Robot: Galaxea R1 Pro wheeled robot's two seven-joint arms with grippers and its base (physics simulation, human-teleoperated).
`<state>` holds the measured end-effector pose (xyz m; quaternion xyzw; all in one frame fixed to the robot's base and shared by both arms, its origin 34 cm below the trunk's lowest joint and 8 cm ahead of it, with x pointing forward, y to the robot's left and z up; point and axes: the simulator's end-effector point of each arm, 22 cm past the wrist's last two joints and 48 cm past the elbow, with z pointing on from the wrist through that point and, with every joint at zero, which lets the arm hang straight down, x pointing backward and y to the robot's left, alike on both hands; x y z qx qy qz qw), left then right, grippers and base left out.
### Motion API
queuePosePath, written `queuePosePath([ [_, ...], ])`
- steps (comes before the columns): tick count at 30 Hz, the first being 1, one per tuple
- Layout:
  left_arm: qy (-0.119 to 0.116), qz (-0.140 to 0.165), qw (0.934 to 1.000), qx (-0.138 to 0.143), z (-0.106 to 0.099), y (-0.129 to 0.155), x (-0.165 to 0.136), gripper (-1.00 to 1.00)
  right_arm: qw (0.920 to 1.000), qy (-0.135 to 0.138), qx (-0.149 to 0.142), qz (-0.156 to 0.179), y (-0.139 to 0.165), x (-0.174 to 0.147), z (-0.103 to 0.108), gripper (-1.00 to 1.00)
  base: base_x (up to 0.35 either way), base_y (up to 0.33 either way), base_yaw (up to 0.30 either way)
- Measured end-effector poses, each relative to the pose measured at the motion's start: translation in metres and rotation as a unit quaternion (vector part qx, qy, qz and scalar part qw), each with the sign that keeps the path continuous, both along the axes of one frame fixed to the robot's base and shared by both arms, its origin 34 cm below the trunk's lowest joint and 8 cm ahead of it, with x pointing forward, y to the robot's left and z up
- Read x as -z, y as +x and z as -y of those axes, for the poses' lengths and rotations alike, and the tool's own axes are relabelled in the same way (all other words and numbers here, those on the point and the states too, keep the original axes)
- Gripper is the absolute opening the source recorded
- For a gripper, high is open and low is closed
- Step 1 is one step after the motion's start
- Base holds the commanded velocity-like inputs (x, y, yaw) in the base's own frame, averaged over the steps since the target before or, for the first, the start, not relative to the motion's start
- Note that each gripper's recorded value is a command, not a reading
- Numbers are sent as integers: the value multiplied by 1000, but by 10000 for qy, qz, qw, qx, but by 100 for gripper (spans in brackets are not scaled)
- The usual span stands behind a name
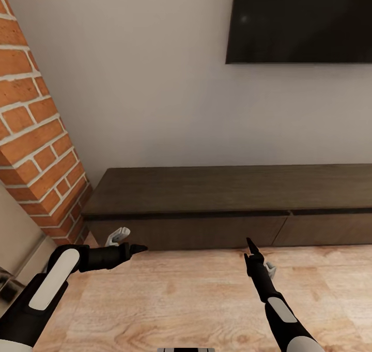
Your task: Place each of the two pumpkins and all three candles from the living room inside a cabinet in the living room (use any cabinet), then make sure every cabinet is closed, and position the cauldron so it is next to a table in the living room.
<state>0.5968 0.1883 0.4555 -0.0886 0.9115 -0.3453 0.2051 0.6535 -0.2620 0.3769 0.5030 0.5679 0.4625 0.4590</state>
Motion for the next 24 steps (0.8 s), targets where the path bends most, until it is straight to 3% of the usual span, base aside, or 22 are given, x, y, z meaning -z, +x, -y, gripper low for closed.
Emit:
queuePosePath([
  [4, 9, -37, 9999, 121, 8, -5, 3, 100, 10000, 2, 4, -2, 0, 0, 0, 100, 18, 0, 0],
  [6, -63, -97, 9995, 284, 22, -12, 5, 100, 10000, 2, 4, -2, 0, 0, 0, 100, 4, 0, 0],
  [9, -428, -319, 9959, 736, 62, -37, 6, 100, 10000, 2, 6, -3, 0, 0, 0, 100, 1, 0, 0],
  [11, -586, -422, 9938, 848, 71, -46, 5, 100, 10000, 3, 6, -3, 0, 0, 0, 100, 0, 0, 0],
  [15, -649, -541, 9925, 886, 61, -53, 5, 100, 10000, 2, 5, -2, 0, 0, 0, 100, 0, 0, 0],
  [18, -568, -617, 9931, 822, 36, -55, 6, 100, 10000, 2, 5, -1, 0, 0, 0, 100, 0, 0, 0],
  [21, -691, -696, 9924, 740, 17, -57, -1, 100, 10000, 1, 11, -1, 0, 0, 1, 100, 104, 30, 0],
  [24, -758, -735, 9918, 714, 14, -58, -3, 100, 10000, 3, 11, -2, 0, 0, 1, 100, 101, 30, 0],
])
